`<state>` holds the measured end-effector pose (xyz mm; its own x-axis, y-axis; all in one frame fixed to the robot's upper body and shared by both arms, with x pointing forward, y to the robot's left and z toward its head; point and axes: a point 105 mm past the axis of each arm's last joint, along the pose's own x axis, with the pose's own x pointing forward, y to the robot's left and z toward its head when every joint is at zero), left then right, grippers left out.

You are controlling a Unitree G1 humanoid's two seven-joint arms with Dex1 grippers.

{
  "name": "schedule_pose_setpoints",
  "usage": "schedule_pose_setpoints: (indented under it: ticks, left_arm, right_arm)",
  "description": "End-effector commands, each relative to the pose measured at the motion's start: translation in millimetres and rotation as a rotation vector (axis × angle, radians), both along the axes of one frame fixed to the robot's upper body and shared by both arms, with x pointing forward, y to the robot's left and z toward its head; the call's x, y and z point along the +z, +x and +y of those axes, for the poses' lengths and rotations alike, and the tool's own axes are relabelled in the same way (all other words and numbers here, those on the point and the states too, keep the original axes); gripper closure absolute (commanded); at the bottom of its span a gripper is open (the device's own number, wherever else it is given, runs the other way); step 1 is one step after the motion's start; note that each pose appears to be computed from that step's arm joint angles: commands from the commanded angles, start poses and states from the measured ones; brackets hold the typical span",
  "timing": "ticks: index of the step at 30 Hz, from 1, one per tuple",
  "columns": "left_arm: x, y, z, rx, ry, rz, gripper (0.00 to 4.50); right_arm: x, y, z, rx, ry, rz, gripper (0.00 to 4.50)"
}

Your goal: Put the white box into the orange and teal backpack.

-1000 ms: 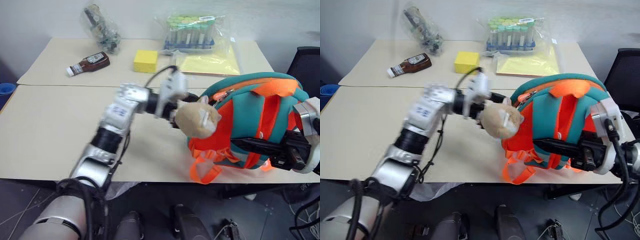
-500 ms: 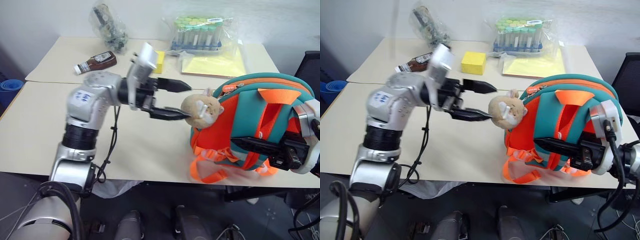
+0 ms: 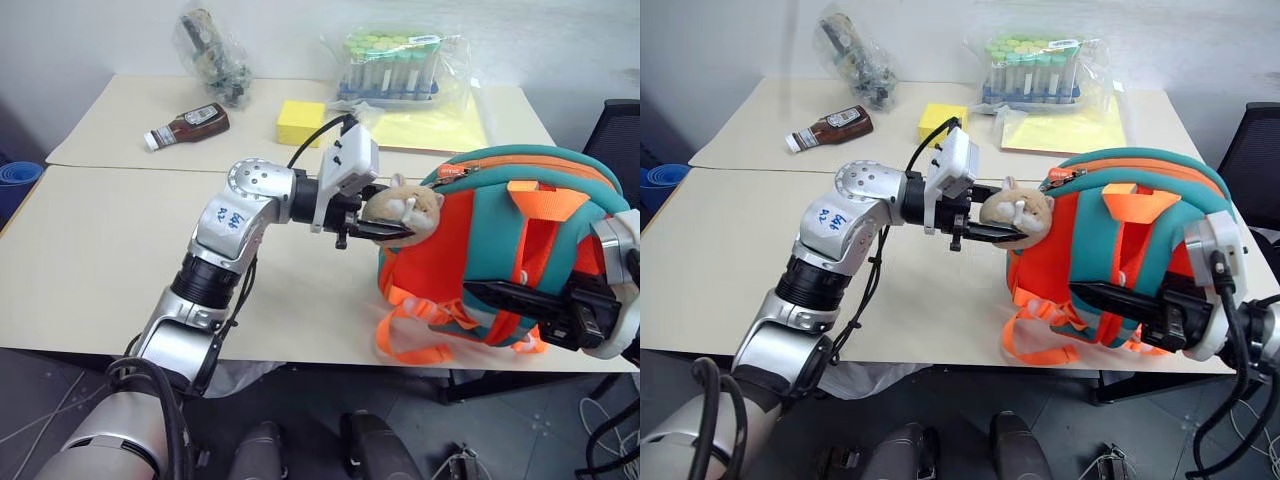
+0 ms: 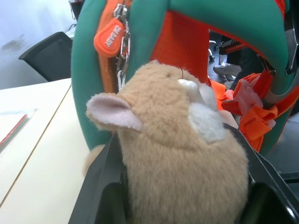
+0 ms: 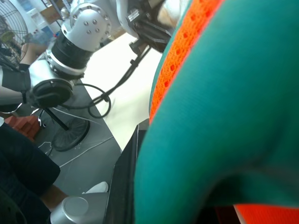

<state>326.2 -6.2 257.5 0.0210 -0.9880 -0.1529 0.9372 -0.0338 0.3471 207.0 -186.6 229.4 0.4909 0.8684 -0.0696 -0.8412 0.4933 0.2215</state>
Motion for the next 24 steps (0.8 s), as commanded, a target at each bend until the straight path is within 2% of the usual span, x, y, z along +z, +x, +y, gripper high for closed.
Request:
schedule_pose_setpoints:
  ticks: [1,4,7,9,11,13,16,20,23,24]
  left_arm:
    - [20,9,19,0.042,-0.020,-0.071,2.68]
    - [30,16,33,0.060,0.012,-0.077,2.68]
    - [24,28,56,0.102,0.104,-0.093,2.68]
    - [0,31,68,0.088,0.236,-0.145,2.68]
    - [-48,22,73,-0.010,0.464,-0.260,2.68]
    - [-80,11,67,-0.108,0.570,-0.336,2.68]
    - [-104,8,43,-0.135,0.579,-0.434,2.68]
    - [-116,18,18,-0.081,0.551,-0.525,2.68]
    - [-115,23,11,-0.028,0.485,-0.491,2.68]
    - [-111,24,11,-0.009,0.450,-0.452,2.35]
  right_arm:
    - [9,-6,-4,-0.018,0.004,-0.059,4.50]
    - [7,-8,-7,-0.035,0.002,-0.061,4.50]
    - [6,-9,-9,-0.049,-0.001,-0.070,4.50]
    - [5,-8,-12,-0.066,-0.017,-0.077,4.50]
    - [3,-6,-15,-0.076,-0.032,-0.084,4.50]
    - [3,-4,-17,-0.082,-0.039,-0.091,4.50]
    - [-1,2,-21,-0.114,-0.066,-0.101,4.50]
    - [-10,8,-28,-0.138,-0.116,-0.092,4.50]
    - [-15,10,-35,-0.160,-0.151,-0.088,4.50]
    - [-18,12,-39,-0.173,-0.171,-0.081,4.20]
